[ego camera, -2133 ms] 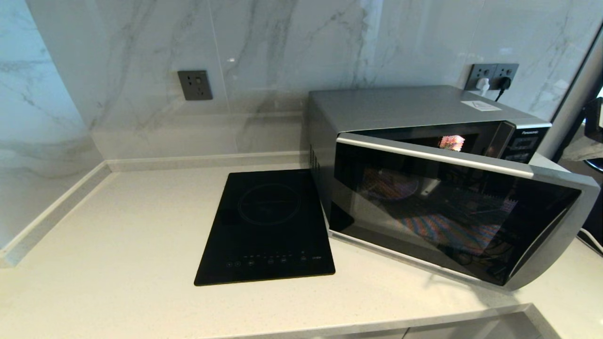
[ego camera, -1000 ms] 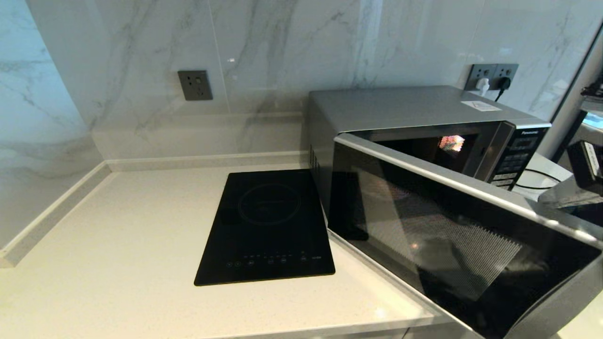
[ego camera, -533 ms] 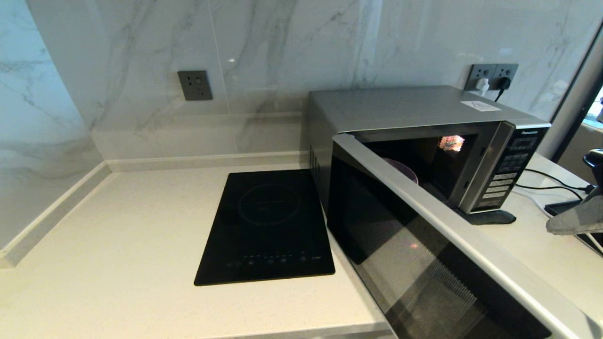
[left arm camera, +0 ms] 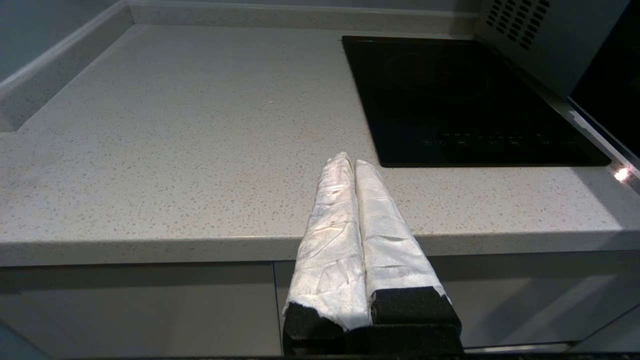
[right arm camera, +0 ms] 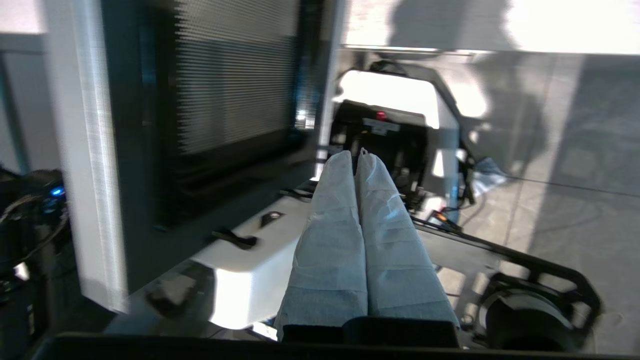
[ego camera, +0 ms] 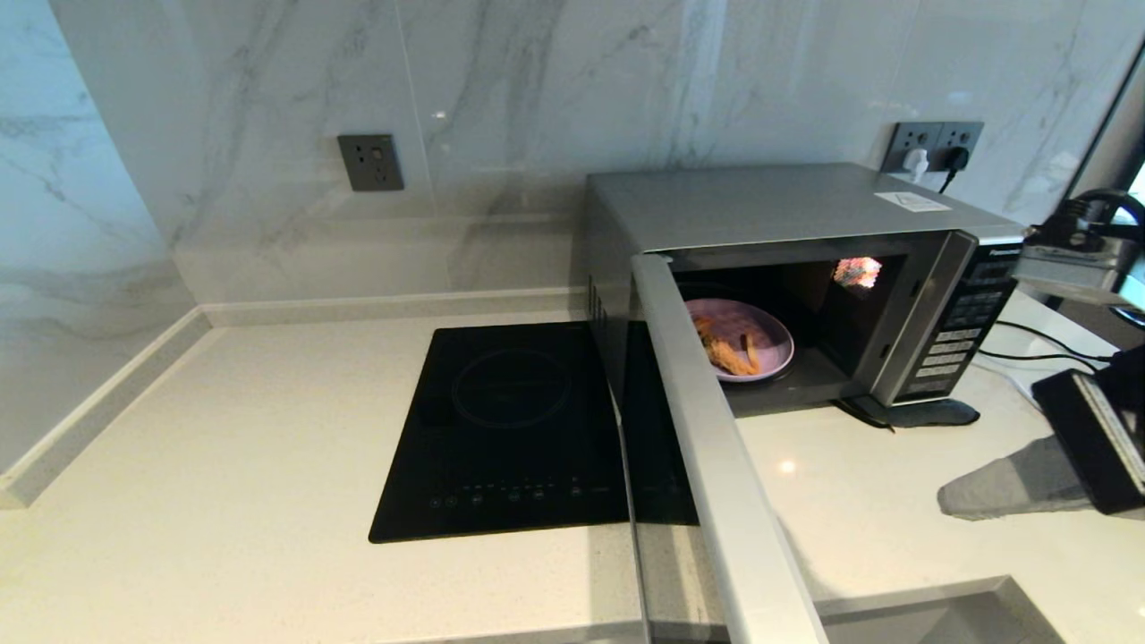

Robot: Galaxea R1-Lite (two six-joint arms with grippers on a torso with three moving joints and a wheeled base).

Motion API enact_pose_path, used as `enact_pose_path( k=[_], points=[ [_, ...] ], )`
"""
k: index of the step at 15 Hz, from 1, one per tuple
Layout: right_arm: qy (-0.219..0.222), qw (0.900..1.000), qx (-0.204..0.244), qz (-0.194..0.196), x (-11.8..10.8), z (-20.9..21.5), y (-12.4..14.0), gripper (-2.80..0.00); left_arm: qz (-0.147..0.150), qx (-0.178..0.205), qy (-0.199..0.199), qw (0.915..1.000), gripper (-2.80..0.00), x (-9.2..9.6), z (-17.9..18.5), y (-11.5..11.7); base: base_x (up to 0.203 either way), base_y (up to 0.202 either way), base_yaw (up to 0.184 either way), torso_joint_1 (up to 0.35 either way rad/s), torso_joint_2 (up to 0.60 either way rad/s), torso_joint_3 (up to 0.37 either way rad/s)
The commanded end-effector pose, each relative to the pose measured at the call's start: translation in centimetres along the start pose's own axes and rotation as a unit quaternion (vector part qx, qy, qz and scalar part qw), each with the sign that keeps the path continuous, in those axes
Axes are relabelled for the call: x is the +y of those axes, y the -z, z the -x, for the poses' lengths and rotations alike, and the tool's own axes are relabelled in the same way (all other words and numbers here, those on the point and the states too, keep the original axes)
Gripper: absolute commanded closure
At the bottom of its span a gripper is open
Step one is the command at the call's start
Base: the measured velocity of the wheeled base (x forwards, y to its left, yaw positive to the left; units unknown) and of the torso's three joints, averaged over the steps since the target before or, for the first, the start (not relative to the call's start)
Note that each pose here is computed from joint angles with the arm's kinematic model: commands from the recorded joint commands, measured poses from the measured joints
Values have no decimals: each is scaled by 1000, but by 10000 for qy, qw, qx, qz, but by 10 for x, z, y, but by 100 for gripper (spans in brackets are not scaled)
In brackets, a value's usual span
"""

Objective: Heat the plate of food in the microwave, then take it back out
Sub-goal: Open the microwave oven

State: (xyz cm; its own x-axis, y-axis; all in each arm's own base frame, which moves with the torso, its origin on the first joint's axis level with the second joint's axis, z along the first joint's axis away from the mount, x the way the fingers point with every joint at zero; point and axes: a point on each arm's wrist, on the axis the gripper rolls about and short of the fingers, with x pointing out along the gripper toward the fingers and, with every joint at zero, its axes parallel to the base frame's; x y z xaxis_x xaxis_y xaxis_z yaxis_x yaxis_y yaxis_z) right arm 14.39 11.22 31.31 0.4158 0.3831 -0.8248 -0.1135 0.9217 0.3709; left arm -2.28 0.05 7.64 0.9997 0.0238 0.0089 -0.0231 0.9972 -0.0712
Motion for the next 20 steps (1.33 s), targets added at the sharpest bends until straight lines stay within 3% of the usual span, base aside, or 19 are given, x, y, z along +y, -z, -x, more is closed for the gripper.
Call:
enact_pose_path(
  k=[1,4,14,16,19,20],
  points=[
    [-19,9995,296,117,18,-19,-1,0,5,6,-4,10000,0,0,0,0,0,0,0,0,0,0],
    [-113,9991,382,130,29,-27,2,0,5,6,-4,10000,0,0,0,0,0,0,0,0,0,0],
    [-96,9991,403,78,29,-27,4,0,5,6,-4,10000,0,0,0,0,0,0,0,0,0,0],
    [162,9996,210,-109,25,-30,0,0,5,6,-4,10000,0,0,0,0,0,0,0,0,0,0],
    [631,9948,-373,-707,1,-38,-20,0,5,6,-4,10000,0,0,0,0,0,0,0,0,0,0],
    [730,9916,-530,-928,-9,-41,-27,-280,5,6,-4,10000,0,0,0,0,0,0,0,0,0,0]
  ],
)
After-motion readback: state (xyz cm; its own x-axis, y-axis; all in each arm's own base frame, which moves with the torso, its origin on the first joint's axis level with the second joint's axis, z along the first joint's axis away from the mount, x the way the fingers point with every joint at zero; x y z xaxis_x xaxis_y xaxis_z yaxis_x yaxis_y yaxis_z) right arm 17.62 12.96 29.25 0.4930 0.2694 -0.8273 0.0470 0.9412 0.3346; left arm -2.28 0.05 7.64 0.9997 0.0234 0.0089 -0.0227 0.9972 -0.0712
